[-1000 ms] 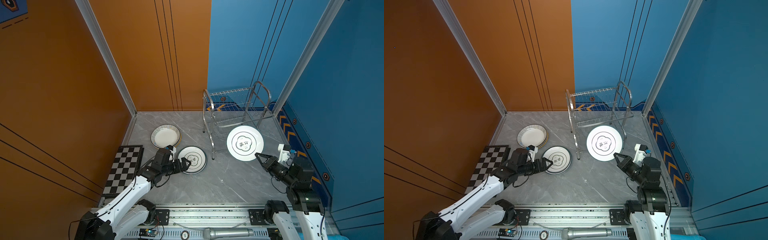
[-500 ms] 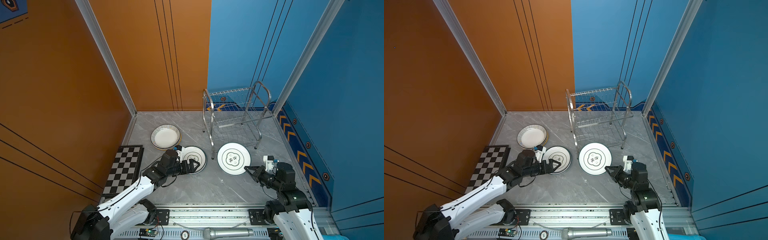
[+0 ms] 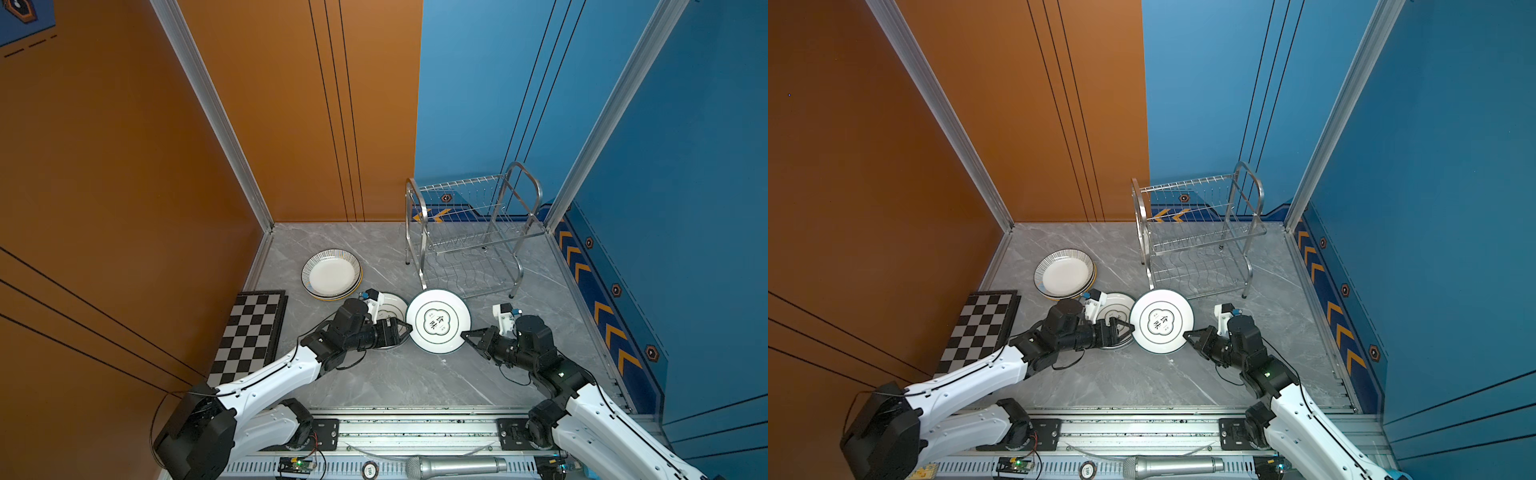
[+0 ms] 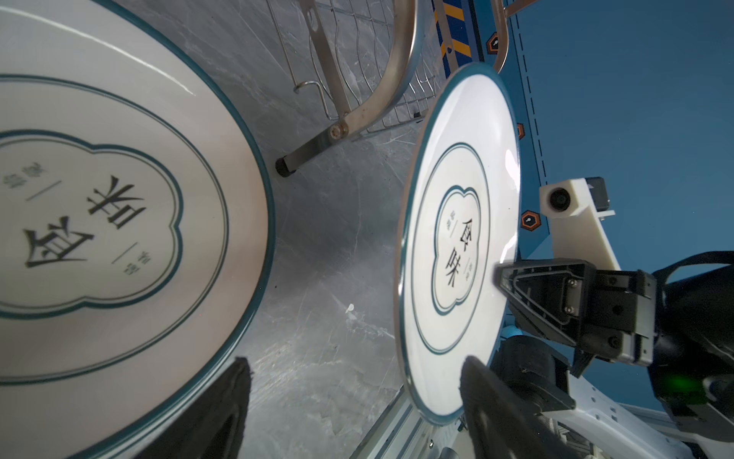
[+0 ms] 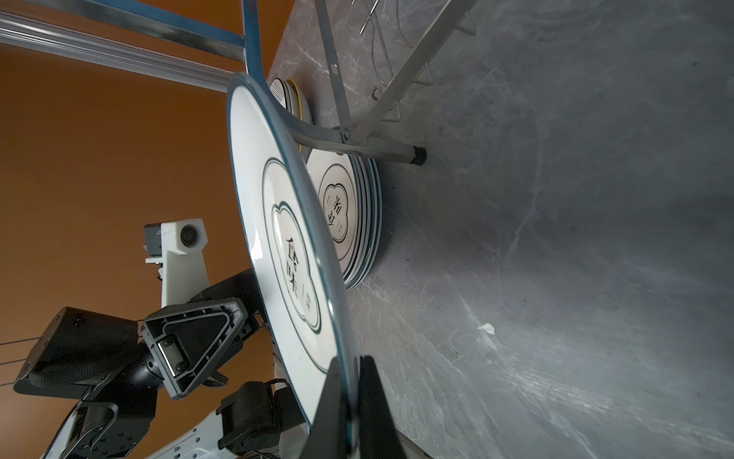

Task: Unload the plates from the dish rack
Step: Place the plate among the plates.

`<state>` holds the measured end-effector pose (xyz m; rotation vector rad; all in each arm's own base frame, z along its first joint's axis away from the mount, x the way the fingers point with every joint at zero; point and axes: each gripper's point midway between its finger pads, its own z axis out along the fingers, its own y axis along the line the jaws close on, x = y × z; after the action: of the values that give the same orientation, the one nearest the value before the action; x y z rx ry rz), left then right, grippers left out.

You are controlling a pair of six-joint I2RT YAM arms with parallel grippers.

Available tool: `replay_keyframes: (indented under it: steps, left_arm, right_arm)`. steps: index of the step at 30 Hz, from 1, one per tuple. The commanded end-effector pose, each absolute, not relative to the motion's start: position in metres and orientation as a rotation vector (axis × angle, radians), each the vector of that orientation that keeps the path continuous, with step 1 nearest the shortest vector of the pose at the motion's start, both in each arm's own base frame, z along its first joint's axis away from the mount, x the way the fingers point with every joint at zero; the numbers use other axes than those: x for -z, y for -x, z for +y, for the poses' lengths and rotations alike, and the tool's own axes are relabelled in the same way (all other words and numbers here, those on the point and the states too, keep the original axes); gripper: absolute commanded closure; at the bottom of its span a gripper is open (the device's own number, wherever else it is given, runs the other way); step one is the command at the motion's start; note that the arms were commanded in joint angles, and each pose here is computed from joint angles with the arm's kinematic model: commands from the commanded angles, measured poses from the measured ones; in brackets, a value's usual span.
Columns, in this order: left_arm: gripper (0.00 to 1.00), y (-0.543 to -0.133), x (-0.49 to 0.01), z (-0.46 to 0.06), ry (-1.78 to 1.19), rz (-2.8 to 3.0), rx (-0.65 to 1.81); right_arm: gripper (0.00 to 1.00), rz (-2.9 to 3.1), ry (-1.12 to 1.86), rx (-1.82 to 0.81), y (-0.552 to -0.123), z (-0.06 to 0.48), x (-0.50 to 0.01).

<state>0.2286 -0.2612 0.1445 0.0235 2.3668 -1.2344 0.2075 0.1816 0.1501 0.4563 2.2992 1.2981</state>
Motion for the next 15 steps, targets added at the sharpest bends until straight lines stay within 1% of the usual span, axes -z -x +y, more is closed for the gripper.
replay_keyframes:
  steps: [1,3,8,12,15]
  left_arm:
    - [0.28,-0.225,-0.147,-0.269,-0.058,2.355,1.287]
    - [0.37,-0.225,-0.148,-0.273,-0.063,2.348,1.312]
    - [0.54,-0.226,-0.149,-0.275,-0.064,2.342,1.33]
    - [0.68,-0.226,-0.148,-0.275,-0.063,2.344,1.332]
    - [0.75,-0.225,-0.146,-0.274,-0.061,2.35,1.33]
  right_arm:
    - [1.0,2.193,-0.422,-1.374,-0.218,0.192,-0.171]
    - [1.0,2.204,-0.403,-1.383,-0.218,0.198,-0.171]
    - [1.0,2.212,-0.379,-1.418,-0.219,0.209,-0.17]
    - [1.0,2.222,-0.363,-1.435,-0.219,0.216,-0.168]
    - [0.99,2.236,-0.347,-1.445,-0.218,0.222,-0.166]
